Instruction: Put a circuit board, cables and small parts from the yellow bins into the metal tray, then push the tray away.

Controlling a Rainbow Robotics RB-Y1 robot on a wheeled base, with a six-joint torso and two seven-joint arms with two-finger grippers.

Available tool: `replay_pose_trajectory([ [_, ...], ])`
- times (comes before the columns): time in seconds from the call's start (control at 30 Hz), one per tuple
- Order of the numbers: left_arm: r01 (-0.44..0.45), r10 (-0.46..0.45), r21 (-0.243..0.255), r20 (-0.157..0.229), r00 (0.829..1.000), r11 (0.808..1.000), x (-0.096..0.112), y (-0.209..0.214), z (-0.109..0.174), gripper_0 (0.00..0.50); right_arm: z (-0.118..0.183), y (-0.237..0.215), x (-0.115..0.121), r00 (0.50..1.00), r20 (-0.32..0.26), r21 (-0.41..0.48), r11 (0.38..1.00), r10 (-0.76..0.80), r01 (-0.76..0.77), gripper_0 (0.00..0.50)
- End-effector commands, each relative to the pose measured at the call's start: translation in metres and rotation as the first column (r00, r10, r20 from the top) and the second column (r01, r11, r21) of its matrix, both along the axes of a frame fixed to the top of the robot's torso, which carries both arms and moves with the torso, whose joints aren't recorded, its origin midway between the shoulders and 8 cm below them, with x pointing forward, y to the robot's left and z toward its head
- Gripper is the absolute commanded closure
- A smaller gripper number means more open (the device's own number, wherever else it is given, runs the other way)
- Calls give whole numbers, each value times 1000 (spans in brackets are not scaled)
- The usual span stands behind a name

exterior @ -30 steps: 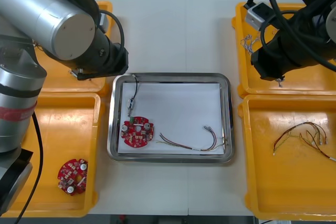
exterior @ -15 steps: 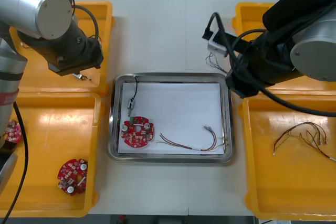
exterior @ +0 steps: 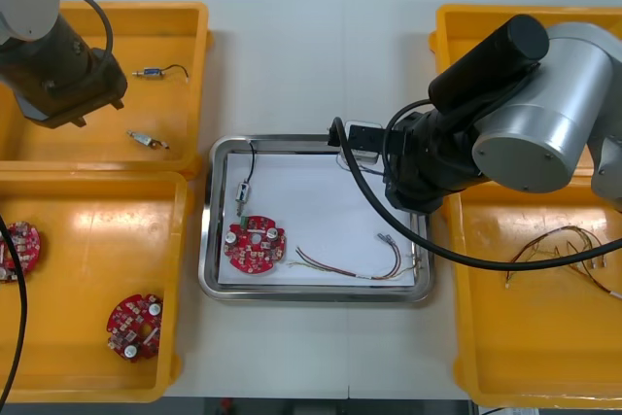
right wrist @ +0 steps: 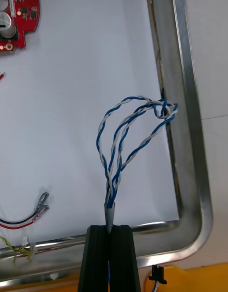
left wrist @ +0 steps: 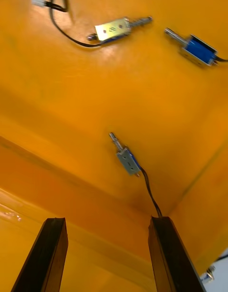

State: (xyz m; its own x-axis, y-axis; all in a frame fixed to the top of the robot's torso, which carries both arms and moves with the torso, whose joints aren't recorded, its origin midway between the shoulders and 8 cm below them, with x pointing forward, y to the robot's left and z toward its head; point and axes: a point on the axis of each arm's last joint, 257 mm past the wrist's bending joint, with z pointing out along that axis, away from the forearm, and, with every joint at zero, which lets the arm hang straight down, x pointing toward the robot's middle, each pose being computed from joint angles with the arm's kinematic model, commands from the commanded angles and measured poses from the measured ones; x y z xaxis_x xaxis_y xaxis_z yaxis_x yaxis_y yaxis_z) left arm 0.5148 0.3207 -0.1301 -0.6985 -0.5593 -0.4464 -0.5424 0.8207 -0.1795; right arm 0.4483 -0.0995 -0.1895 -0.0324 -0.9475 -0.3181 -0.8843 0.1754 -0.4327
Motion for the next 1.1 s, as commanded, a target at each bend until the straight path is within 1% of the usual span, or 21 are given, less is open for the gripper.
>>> replay_pose_trajectory([
  [0.03,-181,184,-58,42,982,982,4,27,19,0,-12,20,2,996,9,-33,996,86,-86,500],
  [0.17,-237,241,-102,26,970,966,4,21,11,0,-23,29,6,995,5,-57,993,102,-101,500],
  [0.23,-250,255,-119,23,967,961,5,15,9,0,-28,32,7,994,-1,-60,993,105,-105,500],
  [0.37,-265,276,-160,46,960,951,17,3,3,0,-36,40,11,994,-6,-69,992,108,-108,500],
  [0.57,-259,276,-190,69,959,947,31,-4,-4,0,-44,47,28,995,2,-76,992,99,-98,500],
  [0.73,-244,268,-212,90,959,946,43,-13,-12,0,-48,45,34,996,0,-83,993,86,-86,500],
  [0.77,-240,264,-217,91,960,946,46,-17,-16,0,-49,45,34,997,-1,-83,993,83,-83,486],
  [0.83,-238,264,-224,94,960,945,51,-19,-22,0,-49,44,33,997,-8,-84,993,78,-78,438],
  [0.87,-234,261,-226,98,960,945,55,-21,-26,0,-49,43,33,997,-10,-85,994,74,-75,396],
  [0.9,-233,260,-227,98,961,946,56,-22,-28,0,-49,43,33,997,-9,-86,994,74,-74,378],
  [0.93,-231,258,-229,96,961,946,58,-25,-32,0,-49,42,33,997,-12,-86,994,70,-71,331],
  [0.97,-231,258,-230,96,961,946,59,-26,-35,0,-49,41,33,998,-13,-85,994,68,-69,263],
  [1.0,-229,255,-232,93,962,946,60,-28,-38,0,-49,40,34,998,-13,-86,994,67,-67,178],
  [1.03,-227,254,-230,92,963,946,60,-28,-39,0,-48,40,34,998,-11,-86,994,65,-65,133],
  [1.07,-227,252,-229,87,964,947,59,-30,-41,0,-48,40,34,998,-12,-86,994,63,-64,45],
  [1.1,-228,253,-229,83,964,946,58,-31,-42,0,-49,38,33,998,-16,-87,994,58,-59,10],
])
